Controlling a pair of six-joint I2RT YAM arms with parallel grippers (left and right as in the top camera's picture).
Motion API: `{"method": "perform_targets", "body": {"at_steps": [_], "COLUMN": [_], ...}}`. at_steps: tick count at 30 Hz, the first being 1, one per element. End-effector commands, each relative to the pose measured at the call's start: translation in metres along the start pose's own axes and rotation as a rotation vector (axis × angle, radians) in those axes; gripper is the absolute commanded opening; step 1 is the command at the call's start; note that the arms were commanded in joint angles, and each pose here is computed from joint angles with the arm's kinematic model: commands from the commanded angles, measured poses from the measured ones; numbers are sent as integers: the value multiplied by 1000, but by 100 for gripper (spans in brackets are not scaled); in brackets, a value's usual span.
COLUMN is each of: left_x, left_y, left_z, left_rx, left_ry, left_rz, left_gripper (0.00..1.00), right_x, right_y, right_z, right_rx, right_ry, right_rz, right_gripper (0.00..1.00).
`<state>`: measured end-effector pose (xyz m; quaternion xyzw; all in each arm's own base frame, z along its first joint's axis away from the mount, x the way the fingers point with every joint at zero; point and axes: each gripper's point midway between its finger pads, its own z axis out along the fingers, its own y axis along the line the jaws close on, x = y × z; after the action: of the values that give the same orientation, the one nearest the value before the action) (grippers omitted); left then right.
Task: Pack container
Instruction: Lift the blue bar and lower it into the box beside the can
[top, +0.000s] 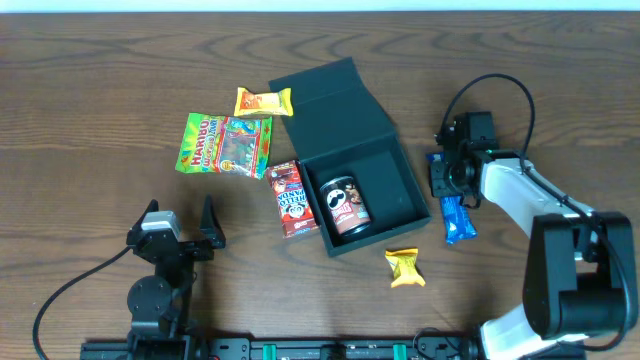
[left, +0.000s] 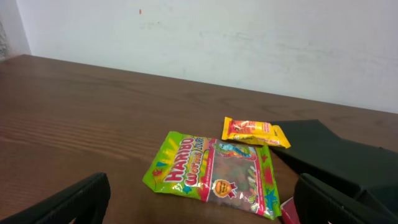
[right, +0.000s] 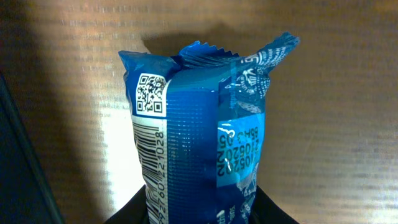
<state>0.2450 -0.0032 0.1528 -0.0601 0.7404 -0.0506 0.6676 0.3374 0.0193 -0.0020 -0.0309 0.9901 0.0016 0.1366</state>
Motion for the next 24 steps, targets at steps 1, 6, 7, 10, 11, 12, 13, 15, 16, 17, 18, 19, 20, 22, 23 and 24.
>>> {"method": "perform_targets", "body": {"at_steps": [1, 6, 7, 10, 11, 12, 13, 15, 16, 17, 18, 19, 20, 22, 23, 24], "left_x": [17, 17, 17, 17, 17, 17, 17, 17, 17, 17, 17, 17, 17, 17, 17, 17], "left_y": [4, 4, 4, 4, 4, 4, 4, 4, 4, 4, 4, 4, 4, 4, 4, 4], "left_z": [0, 0, 0, 0, 0, 0, 0, 0, 0, 0, 0, 0, 0, 0, 0, 0], "left_rx": [-13, -13, -13, -12, -12, -13, -12, -13, -12, -13, -13, -13, -13, -13, -12, -13], "left_ry": [55, 55, 55, 55, 54, 55, 55, 55, 55, 55, 55, 55, 55, 55, 55, 55], "left_rz": [17, 17, 17, 17, 17, 17, 17, 17, 17, 17, 17, 17, 17, 17, 17, 17], "left_gripper": [95, 95, 95, 95, 95, 95, 95, 95, 95, 95, 95, 95, 95, 95, 95, 95], "right_x": [-6, -17, -19, -27, -30, -33, -36, -40, -42, -43, -45, -47, -48, -51, -52, -53], "right_y": [-2, -2, -2, 2, 6, 11, 16, 32, 40, 47, 53, 58, 63, 74, 78, 84], "right_z": [-19, -51, -57, -81, -90, -99, -107, -125, -134, -143, -151, -159, -166, -178, -182, -187], "right_rx": [13, 12, 12, -18, -41, -69, -98, -190, -239, -280, -320, -355, -385, -453, -483, -525], "right_ry": [-45, -129, -147, -218, -246, -274, -299, -351, -378, -400, -424, -446, -464, -496, -506, -515], "right_rz": [11, 12, 13, 19, 16, 15, 13, -6, -18, -28, -30, -28, -35, -49, -47, -54], "right_gripper": [30, 31, 31, 33, 33, 33, 33, 32, 32, 31, 31, 31, 31, 32, 32, 32]}}
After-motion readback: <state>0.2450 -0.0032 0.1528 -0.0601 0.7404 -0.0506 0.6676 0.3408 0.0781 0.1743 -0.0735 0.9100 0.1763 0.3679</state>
